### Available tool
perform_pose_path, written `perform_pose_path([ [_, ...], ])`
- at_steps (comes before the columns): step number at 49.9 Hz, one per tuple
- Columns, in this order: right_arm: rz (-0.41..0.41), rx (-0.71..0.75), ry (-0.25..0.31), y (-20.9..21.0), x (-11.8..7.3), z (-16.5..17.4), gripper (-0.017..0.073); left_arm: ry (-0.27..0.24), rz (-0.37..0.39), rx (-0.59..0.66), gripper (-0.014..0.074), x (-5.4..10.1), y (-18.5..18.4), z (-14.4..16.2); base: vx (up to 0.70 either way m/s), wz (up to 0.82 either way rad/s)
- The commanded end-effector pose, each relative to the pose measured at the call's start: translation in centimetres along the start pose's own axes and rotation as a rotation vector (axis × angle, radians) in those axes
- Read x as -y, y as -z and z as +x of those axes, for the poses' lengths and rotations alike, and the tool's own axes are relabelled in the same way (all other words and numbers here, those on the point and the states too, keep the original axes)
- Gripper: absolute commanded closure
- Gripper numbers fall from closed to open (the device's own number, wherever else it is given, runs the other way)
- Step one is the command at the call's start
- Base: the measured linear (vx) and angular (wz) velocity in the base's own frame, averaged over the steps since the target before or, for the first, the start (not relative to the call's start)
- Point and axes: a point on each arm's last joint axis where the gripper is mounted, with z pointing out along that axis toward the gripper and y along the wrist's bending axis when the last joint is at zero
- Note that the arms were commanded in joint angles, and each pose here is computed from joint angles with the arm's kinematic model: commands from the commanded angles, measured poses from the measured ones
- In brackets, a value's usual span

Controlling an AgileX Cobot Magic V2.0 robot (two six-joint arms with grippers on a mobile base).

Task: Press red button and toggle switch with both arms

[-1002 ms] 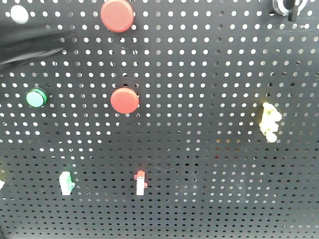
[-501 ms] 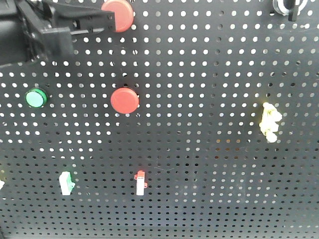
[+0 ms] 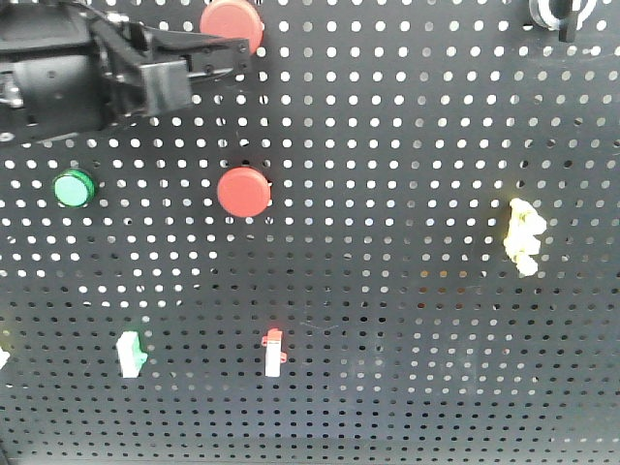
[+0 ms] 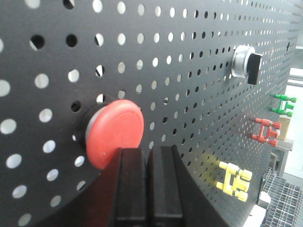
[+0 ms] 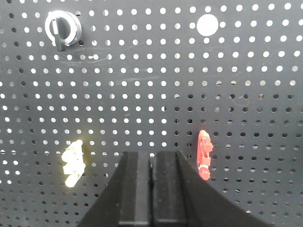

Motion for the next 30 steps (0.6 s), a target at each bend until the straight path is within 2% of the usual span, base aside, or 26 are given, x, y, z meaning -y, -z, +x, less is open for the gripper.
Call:
perform_pose_path([
  [1, 0.013, 0.09, 0.015, -0.2, 0.1, -1.4, 0.0562, 0.011, -0.079, 0.109, 0.0591, -0.3, 0.9, -2.0, 0.0, 0.0],
  [6, 0.01, 0.081, 0.014, -0.3, 0.1, -1.4, 0.0562, -0.01, 0.023, 0.059, 0.0591, 1.1, 1.5, -2.0, 0.0, 0.0],
  [11, -0.01, 0.049, -0.012, -0.3, -0.1, -1.1, 0.0562, -0.071, 0.086, 0.02, 0.0591, 2.2, 2.6, -1.8, 0.0, 0.0],
  [17, -0.071, -0.003, -0.023, -0.3, -0.6, -0.6, 0.0562, -0.106, 0.039, 0.028, 0.0591, 2.9, 4.7, -1.3, 0.0, 0.0],
  [22, -0.17, -0.021, -0.021, -0.7, -1.5, -0.5, 0.0562, -0.096, -0.021, 0.033, 0.0591, 3.2, 6.5, 0.0, 0.0, 0.0],
  [30, -0.377, -0.007, -0.108, -3.0, -3.0, -0.7, 0.0562, -0.079, -0.077, 0.03, 0.0591, 3.8, 9.0, 2.2, 0.0, 0.0],
])
